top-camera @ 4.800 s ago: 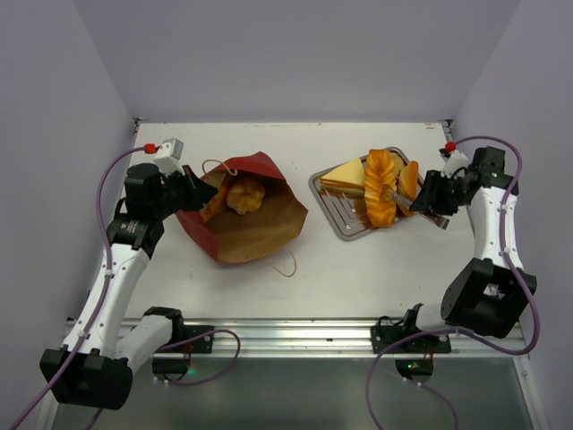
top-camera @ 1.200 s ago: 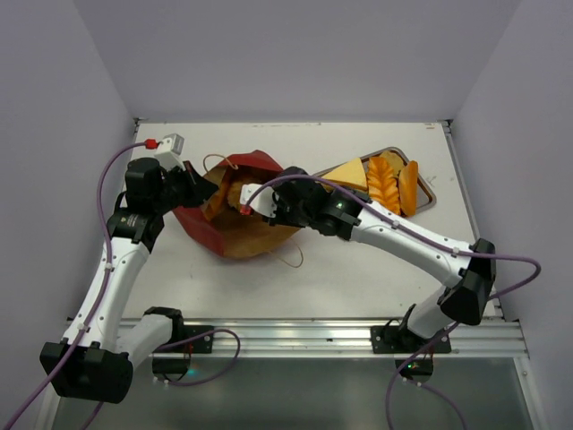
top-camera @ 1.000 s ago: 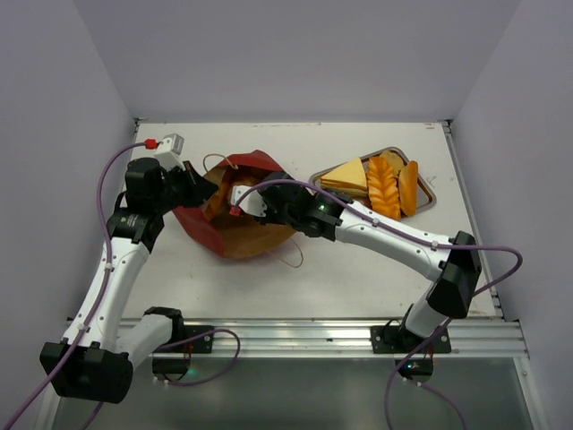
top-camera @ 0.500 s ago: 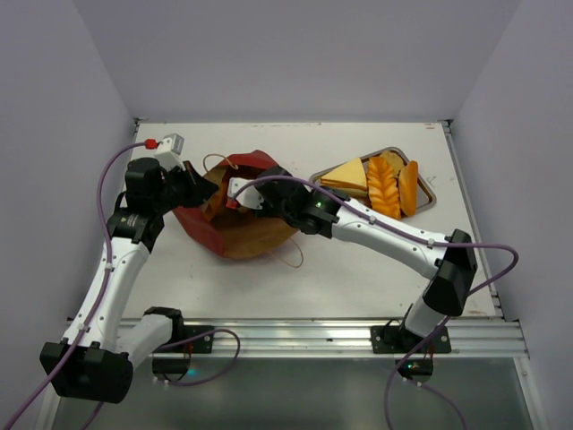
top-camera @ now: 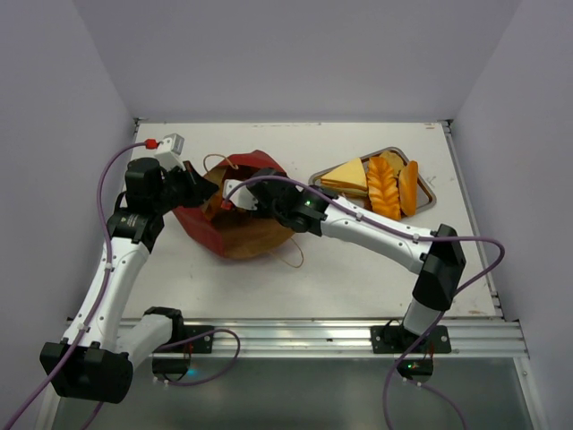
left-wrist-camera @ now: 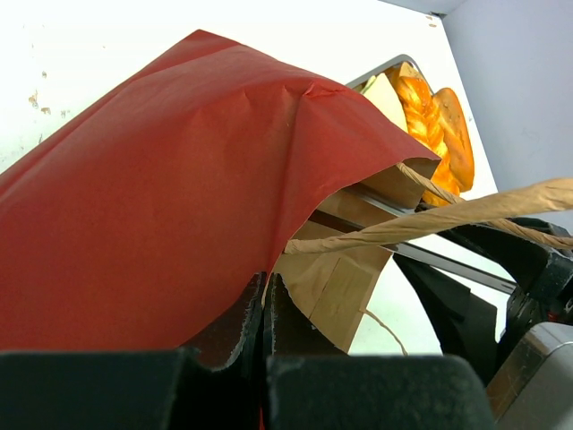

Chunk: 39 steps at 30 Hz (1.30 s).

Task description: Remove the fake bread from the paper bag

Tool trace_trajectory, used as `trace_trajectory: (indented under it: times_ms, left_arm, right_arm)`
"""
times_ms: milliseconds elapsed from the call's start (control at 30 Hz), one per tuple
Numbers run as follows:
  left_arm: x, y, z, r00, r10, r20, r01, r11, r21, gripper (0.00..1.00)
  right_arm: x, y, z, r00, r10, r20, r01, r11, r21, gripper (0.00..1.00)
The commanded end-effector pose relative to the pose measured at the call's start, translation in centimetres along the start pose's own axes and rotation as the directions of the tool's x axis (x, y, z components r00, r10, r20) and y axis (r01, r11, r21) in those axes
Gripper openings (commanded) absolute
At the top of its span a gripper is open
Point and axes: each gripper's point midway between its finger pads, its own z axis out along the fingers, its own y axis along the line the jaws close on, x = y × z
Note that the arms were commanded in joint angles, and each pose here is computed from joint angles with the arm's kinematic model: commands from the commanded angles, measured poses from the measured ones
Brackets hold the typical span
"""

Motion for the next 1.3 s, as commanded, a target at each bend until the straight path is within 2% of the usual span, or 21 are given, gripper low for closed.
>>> trace_trajectory:
  times_ms: [0,533,633,667,733,767,833,900,1267]
  left_arm:
    - [-0.7,-0.9,-0.1,1.000,0.013,0.022,-0.014,0.999,0.043,0.00]
    - [-0.5,-0.9,-0.2,1.000,0.015,0.019,-0.016,0.999,0.048,0.00]
    - [-0.4,-1.0,-0.2,1.000,0.016,0.019,-0.017,0.999,0.050,0.00]
    - [-0.5,-1.0,-0.3,1.000,0.016,0.021,-0.017,0.999,0.049,0.00]
    - [-0.5,-1.0,-0.3,1.000,0.016,0.021,-0.017,0.999,0.049,0.00]
    - [-0.6,-1.0,-0.4,1.000,0.017,0.024,-0.018,0.999,0.049,0.00]
    - [-0.6,-1.0,-0.4,0.999,0.018,0.026,-0.020,0.999,0.046,0.00]
    - [-0.6,-0.9,-0.3,1.000,0.018,0.026,-0.019,0.999,0.043,0.00]
    - [-1.2,-0.1,-0.2,0.998,-0.005,0.059,0.006,1.000,-0.009,0.00]
  right_arm:
    - [-1.6,-2.3,-0.4,1.000,0.004,0.024,-0.006,0.997,0.083,0.46]
    - [-1.9,-1.0,1.6,1.000,0.003,-0.002,-0.003,0.999,0.049,0.46]
    - [-1.8,-0.8,2.0,1.000,0.005,-0.011,-0.005,0.999,0.044,0.37]
    - [-1.8,-0.7,2.0,1.000,0.006,-0.012,-0.006,0.999,0.043,0.29]
    - [-1.6,-0.8,1.9,1.000,0.004,-0.017,-0.003,0.999,0.047,0.21]
    - [-1.6,-0.8,1.8,1.000,0.005,-0.014,-0.005,0.999,0.048,0.12]
    - [-1.4,-1.0,1.5,1.000,0.008,-0.013,-0.007,0.999,0.050,0.03]
    - [-1.4,-1.0,1.2,1.000,0.011,-0.005,-0.011,0.999,0.047,0.00]
    - [-1.0,-2.8,-3.3,0.992,0.074,0.102,-0.078,0.996,0.037,0.00]
